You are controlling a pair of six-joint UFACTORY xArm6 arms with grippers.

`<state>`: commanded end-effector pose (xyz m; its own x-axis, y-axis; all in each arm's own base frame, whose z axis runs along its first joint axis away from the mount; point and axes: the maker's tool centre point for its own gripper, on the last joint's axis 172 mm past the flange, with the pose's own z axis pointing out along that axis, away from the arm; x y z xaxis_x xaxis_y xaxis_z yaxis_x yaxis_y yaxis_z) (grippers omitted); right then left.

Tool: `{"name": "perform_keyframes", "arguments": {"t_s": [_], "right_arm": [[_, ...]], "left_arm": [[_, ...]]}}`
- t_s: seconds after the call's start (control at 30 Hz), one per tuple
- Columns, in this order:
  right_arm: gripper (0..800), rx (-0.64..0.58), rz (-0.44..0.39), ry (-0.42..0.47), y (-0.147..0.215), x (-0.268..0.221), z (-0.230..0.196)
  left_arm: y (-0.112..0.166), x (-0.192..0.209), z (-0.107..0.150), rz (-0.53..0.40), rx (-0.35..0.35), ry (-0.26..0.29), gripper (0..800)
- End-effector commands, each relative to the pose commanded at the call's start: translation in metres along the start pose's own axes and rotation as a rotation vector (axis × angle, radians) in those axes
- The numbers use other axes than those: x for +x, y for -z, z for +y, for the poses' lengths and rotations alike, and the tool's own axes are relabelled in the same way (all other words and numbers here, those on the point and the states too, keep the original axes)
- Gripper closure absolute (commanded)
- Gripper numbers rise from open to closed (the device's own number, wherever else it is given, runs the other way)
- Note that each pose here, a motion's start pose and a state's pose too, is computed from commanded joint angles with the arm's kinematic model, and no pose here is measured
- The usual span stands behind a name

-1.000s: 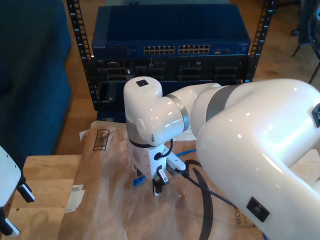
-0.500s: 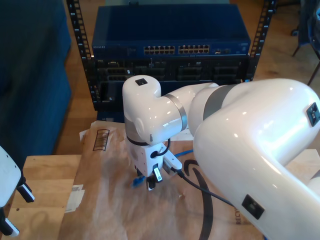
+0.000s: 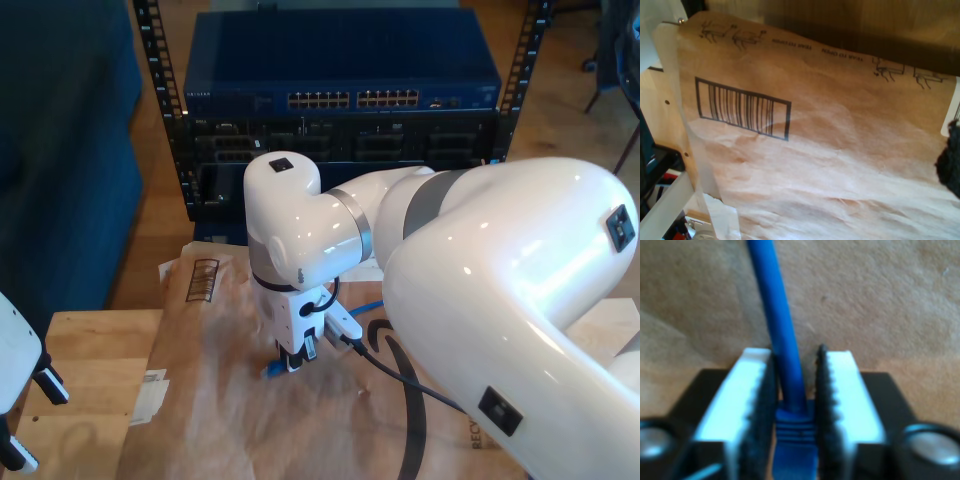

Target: Grab the cable and plug it in

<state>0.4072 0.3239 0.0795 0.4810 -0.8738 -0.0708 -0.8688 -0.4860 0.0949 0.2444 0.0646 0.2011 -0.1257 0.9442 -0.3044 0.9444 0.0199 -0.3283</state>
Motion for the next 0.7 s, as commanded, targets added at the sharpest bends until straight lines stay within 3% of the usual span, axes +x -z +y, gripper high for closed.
{"name": "perform_keyframes", "arguments": {"t_s": [0.1,0.3,0.47,0.7], "right_arm": [[774,0.013,-0.003,-0.042,0.008,0.004,-0.004],[784,0.084,-0.022,-0.151,0.062,0.044,-0.009],[786,0.098,-0.094,-0.299,0.115,0.09,0.01],[790,0.105,-0.127,-0.415,0.159,0.137,0.055]], "left_arm": [[0.0,0.0,0.0,-0.001,0.001,0.002,0],[0.006,-0.018,0.009,-0.02,-0.02,-0.01,0],[0.008,-0.039,0.016,-0.015,-0.021,-0.004,0],[0.007,-0.088,0.024,0.051,-0.006,-0.028,0]]}}
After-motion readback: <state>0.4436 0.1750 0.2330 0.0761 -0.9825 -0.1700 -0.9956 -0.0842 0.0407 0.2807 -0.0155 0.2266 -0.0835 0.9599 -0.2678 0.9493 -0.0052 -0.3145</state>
